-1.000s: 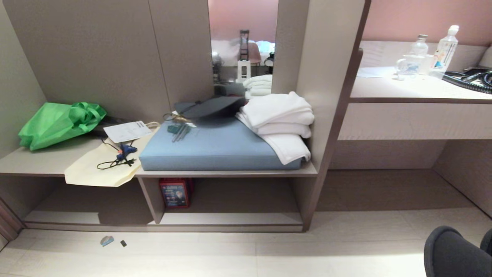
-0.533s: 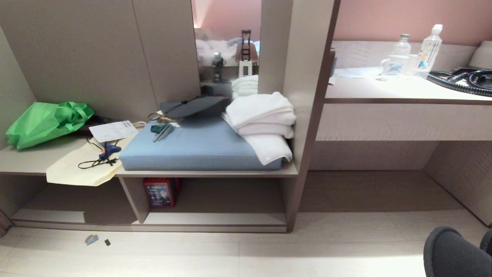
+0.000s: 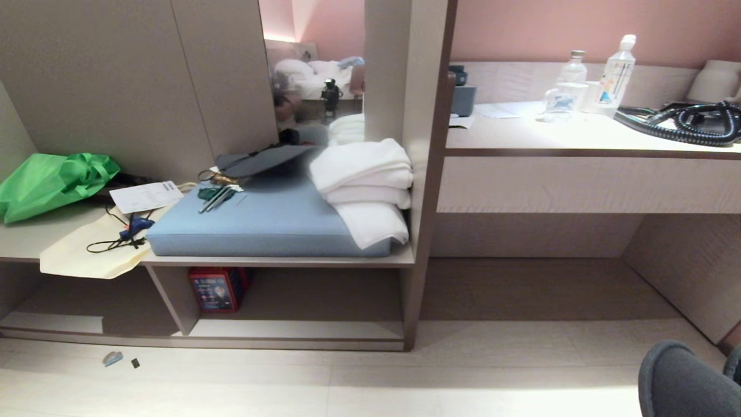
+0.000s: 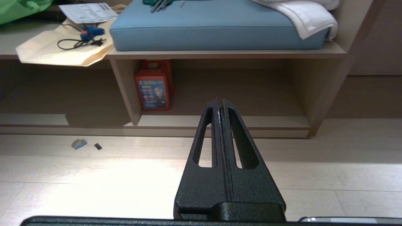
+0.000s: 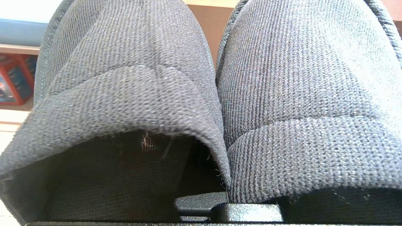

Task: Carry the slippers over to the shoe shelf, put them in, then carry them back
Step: Place the slippers on the floor

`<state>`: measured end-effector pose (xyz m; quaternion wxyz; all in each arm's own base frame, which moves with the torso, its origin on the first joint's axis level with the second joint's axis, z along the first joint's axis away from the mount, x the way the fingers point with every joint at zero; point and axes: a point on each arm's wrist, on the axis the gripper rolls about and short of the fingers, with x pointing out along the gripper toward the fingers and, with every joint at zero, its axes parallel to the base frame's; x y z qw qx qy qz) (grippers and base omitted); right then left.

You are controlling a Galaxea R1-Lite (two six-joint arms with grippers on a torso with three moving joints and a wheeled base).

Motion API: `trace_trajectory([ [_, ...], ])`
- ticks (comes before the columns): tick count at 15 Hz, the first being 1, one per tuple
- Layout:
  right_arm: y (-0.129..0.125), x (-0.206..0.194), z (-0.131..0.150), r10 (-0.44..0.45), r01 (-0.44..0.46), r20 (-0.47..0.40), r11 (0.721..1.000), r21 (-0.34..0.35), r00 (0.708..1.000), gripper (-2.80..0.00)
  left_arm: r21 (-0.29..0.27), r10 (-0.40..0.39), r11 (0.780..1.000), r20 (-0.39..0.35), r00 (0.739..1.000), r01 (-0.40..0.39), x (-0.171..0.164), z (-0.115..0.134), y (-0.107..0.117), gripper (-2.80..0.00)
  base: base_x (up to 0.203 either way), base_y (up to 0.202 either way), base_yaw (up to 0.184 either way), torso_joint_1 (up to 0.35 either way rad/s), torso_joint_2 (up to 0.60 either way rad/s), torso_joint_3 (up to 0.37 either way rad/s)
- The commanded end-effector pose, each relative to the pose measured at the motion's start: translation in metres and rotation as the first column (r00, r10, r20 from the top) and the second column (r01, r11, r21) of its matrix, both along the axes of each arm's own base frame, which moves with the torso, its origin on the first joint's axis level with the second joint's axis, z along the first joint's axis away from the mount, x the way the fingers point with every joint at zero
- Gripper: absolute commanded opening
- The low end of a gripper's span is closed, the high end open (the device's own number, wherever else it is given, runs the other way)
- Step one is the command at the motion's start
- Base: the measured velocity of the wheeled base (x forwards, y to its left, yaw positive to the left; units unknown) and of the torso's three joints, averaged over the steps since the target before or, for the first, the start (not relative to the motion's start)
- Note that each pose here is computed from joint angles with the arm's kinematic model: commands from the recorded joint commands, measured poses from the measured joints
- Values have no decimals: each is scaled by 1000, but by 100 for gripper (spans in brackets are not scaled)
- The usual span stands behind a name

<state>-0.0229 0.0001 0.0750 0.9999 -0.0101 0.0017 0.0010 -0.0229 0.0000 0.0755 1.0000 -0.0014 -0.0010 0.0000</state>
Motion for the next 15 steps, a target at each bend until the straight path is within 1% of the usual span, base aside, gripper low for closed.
trace_trajectory([
  [1,0,0,0,0,0,-3,1000,-1,1000,-280,0,0,1000,1,1000,0,0,0,0,-280,0,-192,3,5,0,-2],
  [5,0,0,0,1,-1,-2,1000,-15,1000,-280,0,0,1000,1,1000,0,0,0,0,-280,0,-196,-1,1,1,4],
  [15,0,0,0,1,-1,-1,1000,-17,1000,-280,0,0,1000,1,1000,0,0,0,0,-280,0,-197,2,3,3,2],
])
